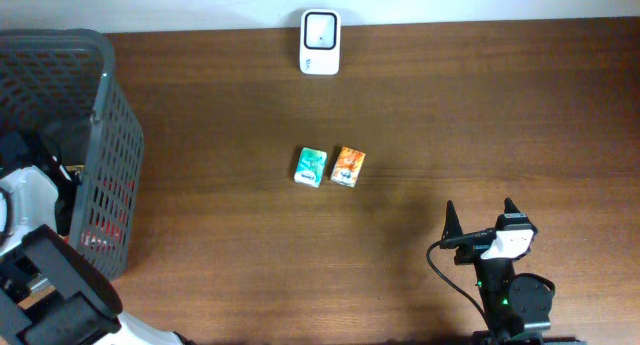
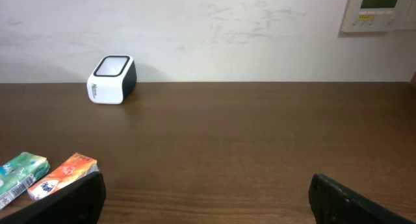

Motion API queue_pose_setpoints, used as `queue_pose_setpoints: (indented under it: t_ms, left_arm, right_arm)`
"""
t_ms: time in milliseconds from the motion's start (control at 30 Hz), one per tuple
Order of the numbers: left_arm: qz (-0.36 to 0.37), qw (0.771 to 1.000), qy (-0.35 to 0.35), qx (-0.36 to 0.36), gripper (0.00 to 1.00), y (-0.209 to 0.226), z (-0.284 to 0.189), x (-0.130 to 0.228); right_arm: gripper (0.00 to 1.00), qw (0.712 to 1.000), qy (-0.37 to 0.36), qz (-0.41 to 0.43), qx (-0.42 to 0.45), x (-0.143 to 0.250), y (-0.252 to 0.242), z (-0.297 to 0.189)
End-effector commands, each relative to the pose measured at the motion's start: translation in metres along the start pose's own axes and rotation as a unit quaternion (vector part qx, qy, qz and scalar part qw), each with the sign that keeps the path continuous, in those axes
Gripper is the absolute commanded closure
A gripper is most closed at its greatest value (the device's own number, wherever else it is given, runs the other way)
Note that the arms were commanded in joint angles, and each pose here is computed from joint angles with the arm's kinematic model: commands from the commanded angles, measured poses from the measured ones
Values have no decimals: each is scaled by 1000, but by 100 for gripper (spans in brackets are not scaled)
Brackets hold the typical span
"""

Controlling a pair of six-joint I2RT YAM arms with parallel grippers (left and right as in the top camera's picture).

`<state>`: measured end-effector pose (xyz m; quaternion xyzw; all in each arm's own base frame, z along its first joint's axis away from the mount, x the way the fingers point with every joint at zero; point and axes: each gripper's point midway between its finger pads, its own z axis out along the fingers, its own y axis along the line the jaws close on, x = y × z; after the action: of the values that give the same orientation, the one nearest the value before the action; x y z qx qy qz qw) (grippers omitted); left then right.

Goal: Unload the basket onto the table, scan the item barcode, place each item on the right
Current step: 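Grasp the red snack bag from the basket and drop it right of the packs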

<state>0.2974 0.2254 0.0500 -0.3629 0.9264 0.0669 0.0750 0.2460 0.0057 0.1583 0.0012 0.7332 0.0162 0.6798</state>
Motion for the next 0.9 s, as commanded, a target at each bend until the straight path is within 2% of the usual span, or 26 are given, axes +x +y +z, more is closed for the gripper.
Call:
queue_pose_setpoints:
  t_ms: [0, 100, 167, 233, 333, 400, 500, 567, 633, 700, 767, 867]
  left_arm:
    - [6, 999, 38, 15, 85, -5, 13, 21]
    - [6, 999, 44, 31, 100, -10, 11, 23]
    - [5, 999, 37, 37, 100, -11, -5, 15]
    - [2, 999, -9, 48, 100, -12, -57, -13]
    - [5, 986, -117, 119, 100, -28, -152, -48]
    - [7, 971, -194, 137, 100, -27, -210, -57]
    - [10, 950, -274, 151, 100, -23, -264, -54]
    - [31, 909, -363, 201, 100, -31, -329, -43]
    - [73, 852, -432, 286, 100, -52, -395, -18]
    - [99, 794, -448, 398, 100, -78, -450, 28]
    - [130, 775, -430, 444, 100, -99, -463, 52]
    - [183, 758, -356, 515, 100, -152, -464, 84]
  right_arm:
    - [1, 1000, 2, 5, 8, 3, -3, 0]
    - [1, 1000, 2, 5, 8, 3, -3, 0]
    - [2, 1000, 2, 5, 8, 3, -3, 0]
    - [2, 1000, 2, 5, 8, 3, -3, 0]
    - [2, 1000, 2, 5, 8, 3, -3, 0]
    - [1, 1000, 2, 5, 8, 3, -3, 0]
    - [2, 1000, 2, 5, 8, 3, -3, 0]
    - [1, 1000, 2, 5, 8, 3, -3, 0]
    - [2, 1000, 2, 5, 8, 3, -3, 0]
    - [1, 1000, 2, 5, 8, 3, -3, 0]
    - [2, 1000, 2, 5, 8, 3, -3, 0]
    - [1, 1000, 2, 5, 8, 3, -3, 0]
